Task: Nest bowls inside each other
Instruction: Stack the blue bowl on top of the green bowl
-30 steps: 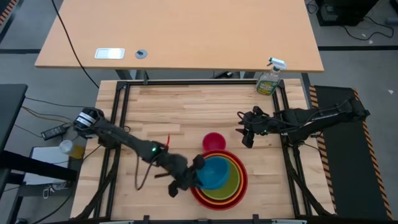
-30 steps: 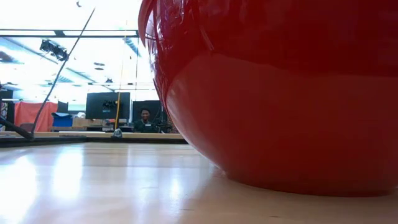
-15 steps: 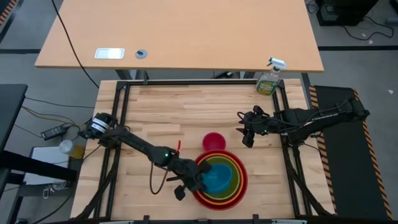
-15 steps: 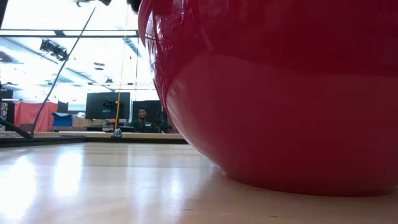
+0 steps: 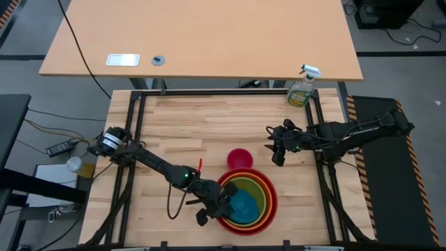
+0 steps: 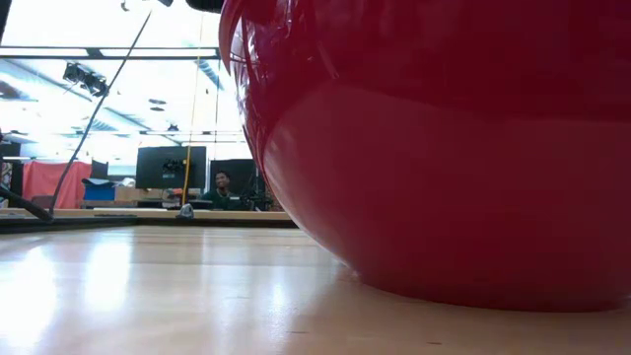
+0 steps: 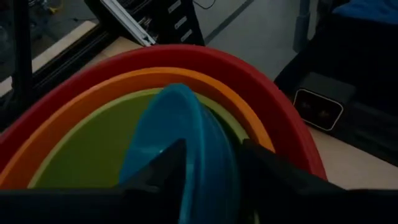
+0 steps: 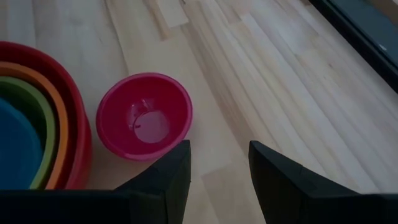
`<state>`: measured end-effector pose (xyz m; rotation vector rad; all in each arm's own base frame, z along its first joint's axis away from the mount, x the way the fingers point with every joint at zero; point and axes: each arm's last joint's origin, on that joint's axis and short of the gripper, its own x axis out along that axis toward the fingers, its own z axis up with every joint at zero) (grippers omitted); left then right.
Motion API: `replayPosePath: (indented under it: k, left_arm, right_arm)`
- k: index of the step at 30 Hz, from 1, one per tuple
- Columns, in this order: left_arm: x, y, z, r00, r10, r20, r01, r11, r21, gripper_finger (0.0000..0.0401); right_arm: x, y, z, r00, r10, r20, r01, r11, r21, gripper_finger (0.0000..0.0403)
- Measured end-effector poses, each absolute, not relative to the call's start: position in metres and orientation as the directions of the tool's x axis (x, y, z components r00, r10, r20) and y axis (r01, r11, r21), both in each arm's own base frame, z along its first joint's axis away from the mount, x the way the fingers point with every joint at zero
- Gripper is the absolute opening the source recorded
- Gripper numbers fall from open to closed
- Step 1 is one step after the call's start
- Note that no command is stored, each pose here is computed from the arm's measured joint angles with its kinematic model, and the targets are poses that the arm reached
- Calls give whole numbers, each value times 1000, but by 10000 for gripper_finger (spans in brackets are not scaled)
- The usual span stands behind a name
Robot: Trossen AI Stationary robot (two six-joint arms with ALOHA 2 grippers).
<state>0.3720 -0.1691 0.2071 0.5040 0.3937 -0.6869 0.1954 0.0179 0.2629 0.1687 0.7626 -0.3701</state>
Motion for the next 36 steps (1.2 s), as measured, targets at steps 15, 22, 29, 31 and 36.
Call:
replayPosePath:
  k: [15,22,29,31,36]
  left_arm:
    - [362,-165,241,787,-438,-434,568,789,235,193]
    - [368,-171,200,720,-402,-566,587,788,186,193]
    - [361,-168,223,747,-414,-521,581,787,207,193]
    - [357,-166,239,769,-424,-478,573,789,222,193]
    - [353,-163,252,800,-394,-453,538,804,252,193]
  right_arm:
    - [194,18,262,650,-266,-712,398,917,21,168]
    - [194,18,262,653,-265,-709,398,917,23,168]
    - [194,18,262,653,-265,-709,398,917,24,168]
    - [194,18,262,654,-265,-709,398,917,24,168]
    - [195,18,262,656,-265,-707,398,917,25,168]
